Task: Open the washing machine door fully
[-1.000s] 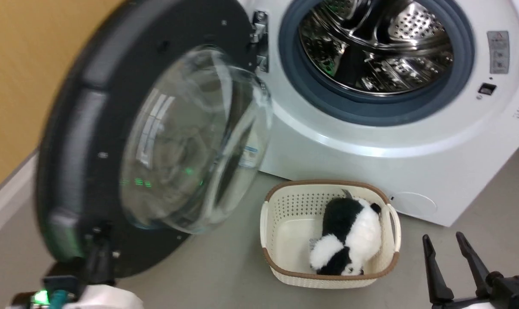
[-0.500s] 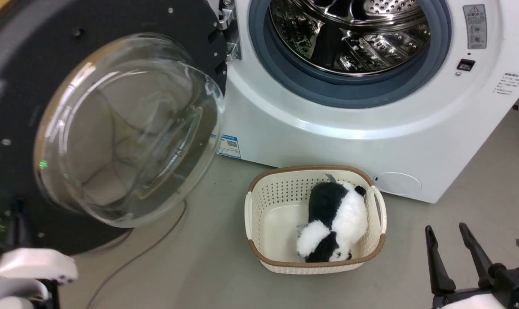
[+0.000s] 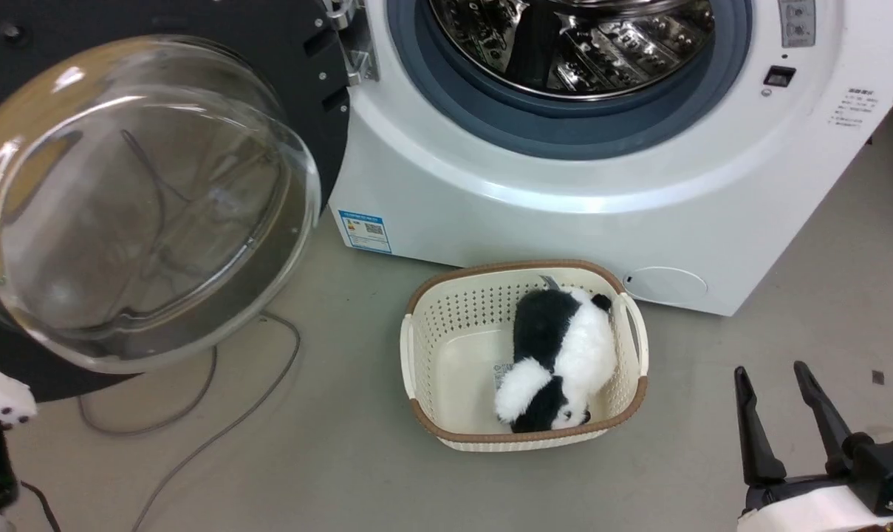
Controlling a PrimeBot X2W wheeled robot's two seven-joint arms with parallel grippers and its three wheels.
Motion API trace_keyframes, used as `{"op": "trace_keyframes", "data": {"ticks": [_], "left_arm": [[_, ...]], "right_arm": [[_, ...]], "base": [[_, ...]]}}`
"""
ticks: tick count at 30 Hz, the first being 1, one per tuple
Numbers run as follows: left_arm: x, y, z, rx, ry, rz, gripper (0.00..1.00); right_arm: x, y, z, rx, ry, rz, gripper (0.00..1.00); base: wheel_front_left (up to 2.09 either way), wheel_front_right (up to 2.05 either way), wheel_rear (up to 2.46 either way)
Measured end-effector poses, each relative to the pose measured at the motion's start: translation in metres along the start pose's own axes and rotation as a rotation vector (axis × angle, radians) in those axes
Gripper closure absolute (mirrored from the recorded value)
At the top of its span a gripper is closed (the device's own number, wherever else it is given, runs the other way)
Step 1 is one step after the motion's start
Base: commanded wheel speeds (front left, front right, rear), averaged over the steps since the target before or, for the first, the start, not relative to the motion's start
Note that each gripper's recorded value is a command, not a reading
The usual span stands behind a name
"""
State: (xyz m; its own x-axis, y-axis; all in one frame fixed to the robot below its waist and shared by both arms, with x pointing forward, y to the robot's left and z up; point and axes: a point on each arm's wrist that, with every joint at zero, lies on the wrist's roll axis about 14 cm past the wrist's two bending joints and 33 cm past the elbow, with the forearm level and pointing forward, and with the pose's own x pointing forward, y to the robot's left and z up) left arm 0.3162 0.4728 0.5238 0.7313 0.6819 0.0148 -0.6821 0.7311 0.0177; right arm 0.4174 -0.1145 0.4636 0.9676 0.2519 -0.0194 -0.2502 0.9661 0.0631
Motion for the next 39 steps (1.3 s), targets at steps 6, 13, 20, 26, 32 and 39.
{"op": "trace_keyframes", "data": {"ticks": [6,13,20,26,32,39], "left_arm": [[0.017,-0.002,0.001,-0.01,0.015,0.007,1.0],[0.02,-0.003,0.015,-0.001,-0.024,-0.01,1.0],[-0.002,-0.007,0.03,0.024,-0.096,-0.064,1.0],[-0.031,-0.023,0.04,0.033,-0.161,-0.142,1.0],[-0.066,-0.067,0.044,0.01,-0.209,-0.293,1.0],[-0.1,-0.122,0.048,-0.079,-0.235,-0.436,0.0]], "right_arm": [[0.001,-0.006,-0.001,-0.006,0.0,-0.016,0.0],[-0.003,-0.007,0.007,-0.012,-0.018,-0.023,0.0],[-0.011,-0.01,0.022,-0.009,-0.056,-0.036,0.0],[-0.019,-0.009,0.041,-0.015,-0.104,-0.04,0.0],[-0.031,-0.012,0.05,-0.024,-0.129,-0.052,0.0],[-0.042,-0.019,0.055,-0.025,-0.142,-0.078,0.0]], "base": [[0.0,0.0,0.0],[0.0,0.0,0.0],[0.0,0.0,0.0],[0.0,0.0,0.0],[0.0,0.0,0.0],[0.0,0.0,0.0]]}}
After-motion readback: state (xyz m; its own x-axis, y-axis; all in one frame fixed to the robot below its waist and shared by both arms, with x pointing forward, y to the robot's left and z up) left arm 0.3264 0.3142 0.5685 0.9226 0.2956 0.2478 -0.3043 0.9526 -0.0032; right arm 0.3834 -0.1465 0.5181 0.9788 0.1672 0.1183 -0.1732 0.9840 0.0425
